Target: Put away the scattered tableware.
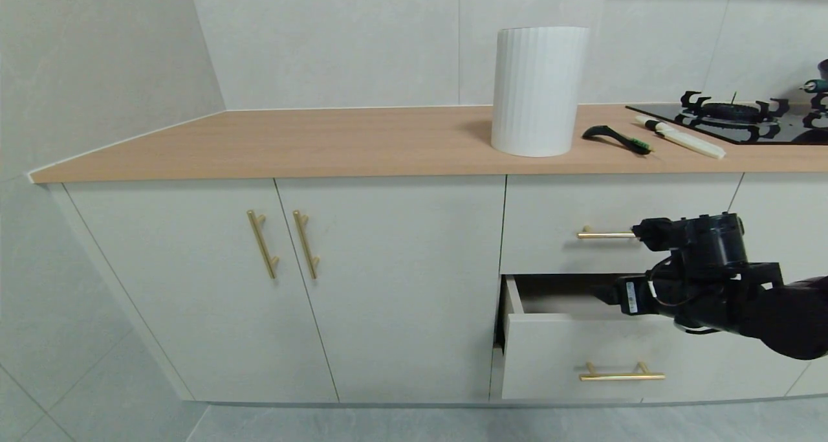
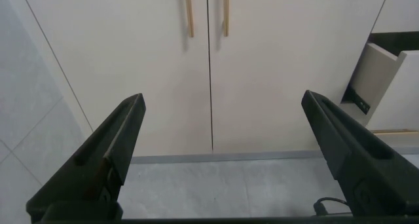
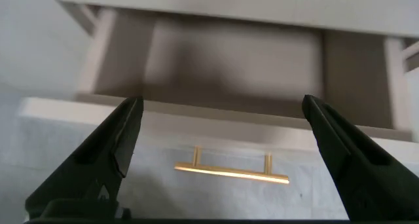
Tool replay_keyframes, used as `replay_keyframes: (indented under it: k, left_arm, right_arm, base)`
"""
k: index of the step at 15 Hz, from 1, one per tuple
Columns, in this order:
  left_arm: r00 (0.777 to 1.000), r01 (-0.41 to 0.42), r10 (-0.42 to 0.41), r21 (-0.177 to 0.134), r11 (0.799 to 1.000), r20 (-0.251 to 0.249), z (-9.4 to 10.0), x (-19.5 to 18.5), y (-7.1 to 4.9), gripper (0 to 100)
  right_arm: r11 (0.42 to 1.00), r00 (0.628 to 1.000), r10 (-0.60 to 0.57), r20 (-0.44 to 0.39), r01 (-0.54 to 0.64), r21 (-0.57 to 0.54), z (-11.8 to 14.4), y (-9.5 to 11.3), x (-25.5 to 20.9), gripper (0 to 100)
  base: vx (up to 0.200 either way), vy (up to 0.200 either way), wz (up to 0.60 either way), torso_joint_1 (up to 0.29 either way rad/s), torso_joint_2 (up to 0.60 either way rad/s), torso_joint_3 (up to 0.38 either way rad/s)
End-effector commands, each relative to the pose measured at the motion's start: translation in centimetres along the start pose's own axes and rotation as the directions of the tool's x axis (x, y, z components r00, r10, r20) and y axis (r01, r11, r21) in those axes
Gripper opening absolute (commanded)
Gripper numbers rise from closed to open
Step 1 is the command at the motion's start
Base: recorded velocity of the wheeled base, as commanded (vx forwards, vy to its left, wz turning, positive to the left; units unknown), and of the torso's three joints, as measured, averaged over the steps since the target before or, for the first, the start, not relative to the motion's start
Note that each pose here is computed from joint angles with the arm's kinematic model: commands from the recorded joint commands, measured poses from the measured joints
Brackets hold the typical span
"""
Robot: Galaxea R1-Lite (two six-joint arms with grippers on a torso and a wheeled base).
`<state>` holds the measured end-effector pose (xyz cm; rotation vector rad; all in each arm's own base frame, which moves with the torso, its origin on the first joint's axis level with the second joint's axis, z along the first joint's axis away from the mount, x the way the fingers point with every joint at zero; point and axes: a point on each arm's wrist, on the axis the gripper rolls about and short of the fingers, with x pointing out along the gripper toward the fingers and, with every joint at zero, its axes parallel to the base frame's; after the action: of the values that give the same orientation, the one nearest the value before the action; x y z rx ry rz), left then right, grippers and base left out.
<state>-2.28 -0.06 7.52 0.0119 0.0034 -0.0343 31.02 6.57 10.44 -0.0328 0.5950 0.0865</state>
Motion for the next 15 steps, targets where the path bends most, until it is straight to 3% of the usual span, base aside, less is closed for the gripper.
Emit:
replay_keyframes:
  k: [1, 11, 15]
  left_arm:
    - [1.0, -0.001, 0.001, 0.0, 1.0, 0.001, 0.0, 0.0, 0.0, 100]
    - [1.0, -0.001, 0.001, 0.0, 1.0, 0.001, 0.0, 0.0, 0.0, 100]
    - [1.0, -0.001, 0.001, 0.0, 1.0, 0.001, 0.0, 0.0, 0.0, 100]
  right_arm:
    - [1.0, 0.998, -0.012, -0.069, 0.013, 0.002, -1.4, -0.2, 2.1, 100]
    - [1.0, 0.991, -0.013, -0.133, 0.013, -0.006, -3.2, -0.1, 4.3, 100]
    - [1.0, 0.982, 0.014, -0.19, -0.017, -0.017, -2.7, -0.1, 2.3, 100]
  base:
    - [0.0, 0.0, 0.0, 0.0, 0.0, 0.0]
    - [0.0, 0.0, 0.0, 0.0, 0.0, 0.0]
    - [0.0, 0.0, 0.0, 0.0, 0.0, 0.0]
